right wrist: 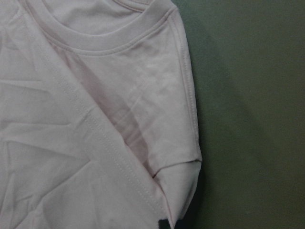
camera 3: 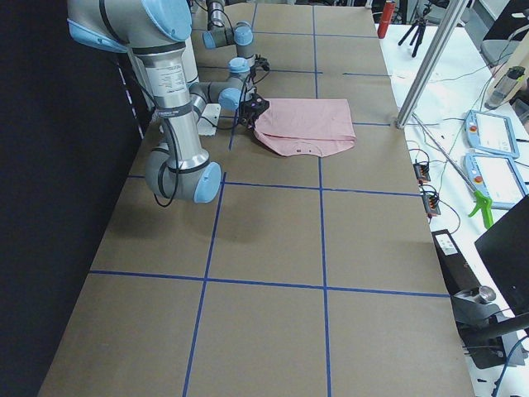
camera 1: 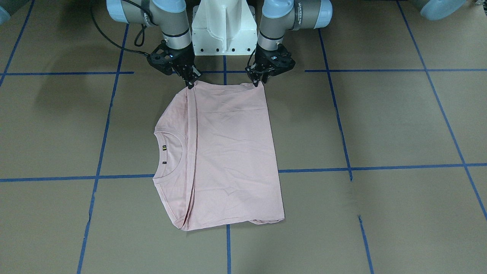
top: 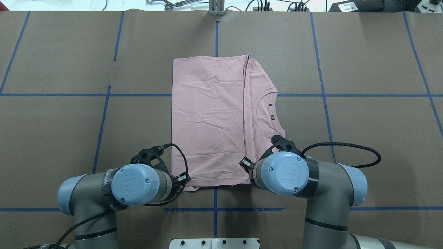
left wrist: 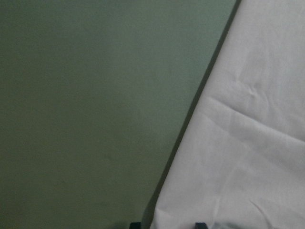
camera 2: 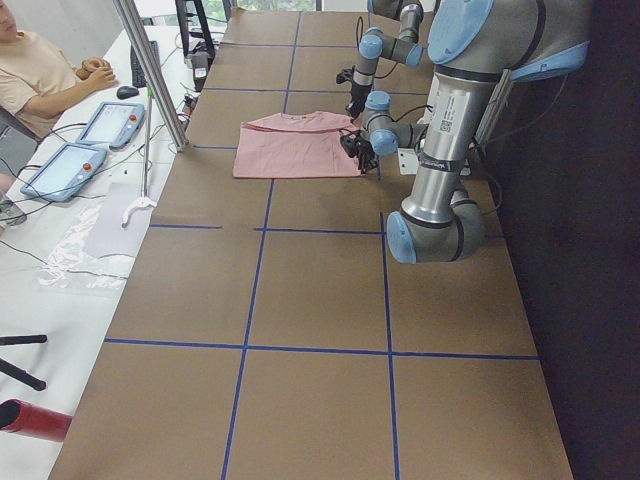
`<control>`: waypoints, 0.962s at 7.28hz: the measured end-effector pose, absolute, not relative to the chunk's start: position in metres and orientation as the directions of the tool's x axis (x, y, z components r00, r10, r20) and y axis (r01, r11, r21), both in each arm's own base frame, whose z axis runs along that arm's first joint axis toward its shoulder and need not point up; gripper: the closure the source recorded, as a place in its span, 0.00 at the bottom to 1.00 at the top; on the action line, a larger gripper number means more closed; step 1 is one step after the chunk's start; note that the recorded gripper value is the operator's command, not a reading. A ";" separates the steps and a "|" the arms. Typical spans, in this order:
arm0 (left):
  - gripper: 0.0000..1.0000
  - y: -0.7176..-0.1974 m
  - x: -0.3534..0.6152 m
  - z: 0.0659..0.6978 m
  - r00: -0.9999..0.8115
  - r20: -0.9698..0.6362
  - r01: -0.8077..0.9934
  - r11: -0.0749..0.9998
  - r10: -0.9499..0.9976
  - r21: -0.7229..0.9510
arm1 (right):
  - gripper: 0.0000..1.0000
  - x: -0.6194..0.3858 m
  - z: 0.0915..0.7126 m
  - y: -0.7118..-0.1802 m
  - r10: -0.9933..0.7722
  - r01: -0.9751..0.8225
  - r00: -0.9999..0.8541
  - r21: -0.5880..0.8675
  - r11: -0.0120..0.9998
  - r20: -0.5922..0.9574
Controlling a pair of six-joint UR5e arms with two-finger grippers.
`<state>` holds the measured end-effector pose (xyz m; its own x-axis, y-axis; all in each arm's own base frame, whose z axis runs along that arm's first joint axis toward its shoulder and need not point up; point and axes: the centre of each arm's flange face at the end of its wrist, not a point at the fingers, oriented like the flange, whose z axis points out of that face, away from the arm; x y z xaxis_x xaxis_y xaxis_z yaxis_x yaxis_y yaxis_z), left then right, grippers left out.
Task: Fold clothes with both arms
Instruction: 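Grasp the two near corners of the folded shirt with both grippers, then lift the near edge with both grippers and fold it onto the far edge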
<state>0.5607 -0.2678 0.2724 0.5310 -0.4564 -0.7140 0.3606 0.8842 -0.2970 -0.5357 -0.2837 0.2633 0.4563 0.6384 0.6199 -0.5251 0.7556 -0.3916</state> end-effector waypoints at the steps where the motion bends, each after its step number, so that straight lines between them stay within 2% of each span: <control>1: 1.00 -0.267 0.560 0.271 0.530 -0.715 0.358 0.885 -0.456 -0.299 | 1.00 -0.536 0.263 -0.284 0.638 -0.525 0.456 -0.392 0.756 0.621; 4: 1.00 -0.269 0.536 0.245 0.486 -0.749 0.348 0.886 -0.449 -0.306 | 1.00 -0.529 0.259 -0.282 0.637 -0.521 0.448 -0.395 0.756 0.628; 6: 1.00 -0.269 0.503 0.217 0.459 -0.766 0.352 0.884 -0.450 -0.308 | 1.00 -0.486 0.247 -0.272 0.641 -0.509 0.409 -0.421 0.751 0.649; 7: 1.00 -0.288 0.487 0.204 0.437 -0.775 0.380 0.875 -0.456 -0.301 | 1.00 -0.465 0.238 -0.282 0.649 -0.519 0.372 -0.431 0.738 0.664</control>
<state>0.4870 -0.2880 0.2042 0.4368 -0.4565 -0.7751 0.3800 0.8747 -0.3010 -0.4646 -0.2825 0.2383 0.3722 0.6488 0.6637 -0.5191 0.7383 -0.4305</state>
